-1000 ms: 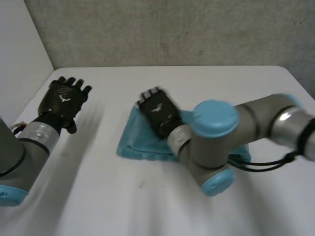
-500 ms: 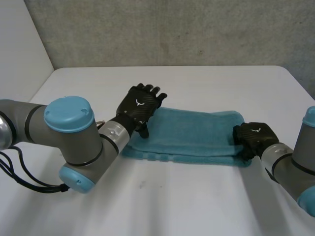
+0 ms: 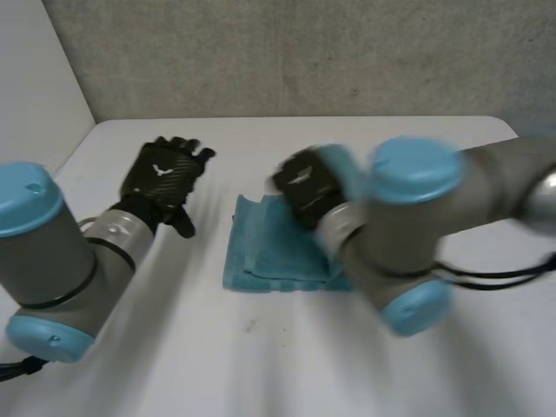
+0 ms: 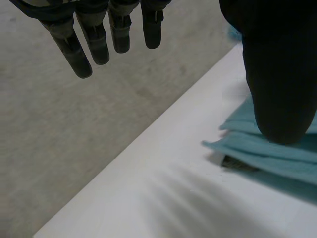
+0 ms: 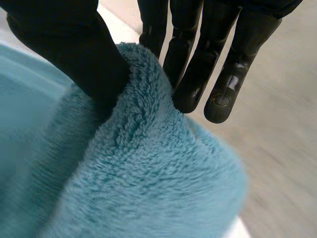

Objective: Fold the laundry

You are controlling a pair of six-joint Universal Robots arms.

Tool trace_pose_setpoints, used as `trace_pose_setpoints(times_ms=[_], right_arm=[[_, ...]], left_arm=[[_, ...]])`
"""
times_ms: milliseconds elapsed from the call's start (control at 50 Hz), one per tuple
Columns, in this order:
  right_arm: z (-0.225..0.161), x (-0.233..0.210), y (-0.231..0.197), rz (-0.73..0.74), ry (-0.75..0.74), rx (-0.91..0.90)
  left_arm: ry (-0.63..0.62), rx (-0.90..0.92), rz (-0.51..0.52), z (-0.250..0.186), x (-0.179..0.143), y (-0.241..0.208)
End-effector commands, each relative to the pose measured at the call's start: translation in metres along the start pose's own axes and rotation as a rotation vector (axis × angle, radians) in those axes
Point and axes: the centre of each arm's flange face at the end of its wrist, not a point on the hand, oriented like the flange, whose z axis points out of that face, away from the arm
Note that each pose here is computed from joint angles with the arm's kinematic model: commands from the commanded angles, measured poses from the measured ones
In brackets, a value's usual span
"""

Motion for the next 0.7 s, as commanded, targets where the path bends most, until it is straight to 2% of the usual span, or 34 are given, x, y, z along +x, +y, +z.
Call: trace_pose_setpoints(times_ms=[20, 140, 220, 240, 300, 320, 360, 400, 560, 700], right_arm=[[0.008, -0.092, 0.009, -0.116, -0.255, 0.053], [0.008, -0.058, -0.012, -0.079, -0.096, 0.081], [-0.003, -0.005, -0.016, 0.104, 0.037, 0.048], [-0.011, 0.013, -0.018, 0.188, 0.069, 0.05], [-0.021, 0.032, -0.017, 0.303, 0.103, 0.047], [-0.023, 0.037, -0.016, 0.337, 0.113, 0.045], [-0.025, 0.041, -0.013, 0.37, 0.119, 0.037], [-0.025, 0.053, 0.004, 0.489, 0.128, -0.004], [-0.025, 0.066, 0.022, 0.647, 0.068, -0.082], [-0.004, 0.053, 0.066, 0.736, 0.029, -0.22]], left_arm=[[-0.093, -0.023, -0.067, -0.003, -0.024, 0.003], [-0.096, 0.0, -0.101, 0.004, -0.027, -0.001], [-0.071, 0.017, -0.102, 0.017, -0.02, -0.002], [-0.055, 0.031, -0.104, 0.023, -0.016, -0.005], [-0.03, 0.054, -0.112, 0.029, -0.009, -0.01], [0.012, 0.083, -0.147, 0.035, 0.004, -0.018], [0.027, 0.089, -0.165, 0.038, 0.009, -0.02], [0.075, 0.087, -0.25, 0.045, 0.025, -0.024], [0.265, -0.022, -0.427, 0.054, 0.073, -0.011], [0.262, -0.166, -0.462, 0.053, 0.084, 0.022]])
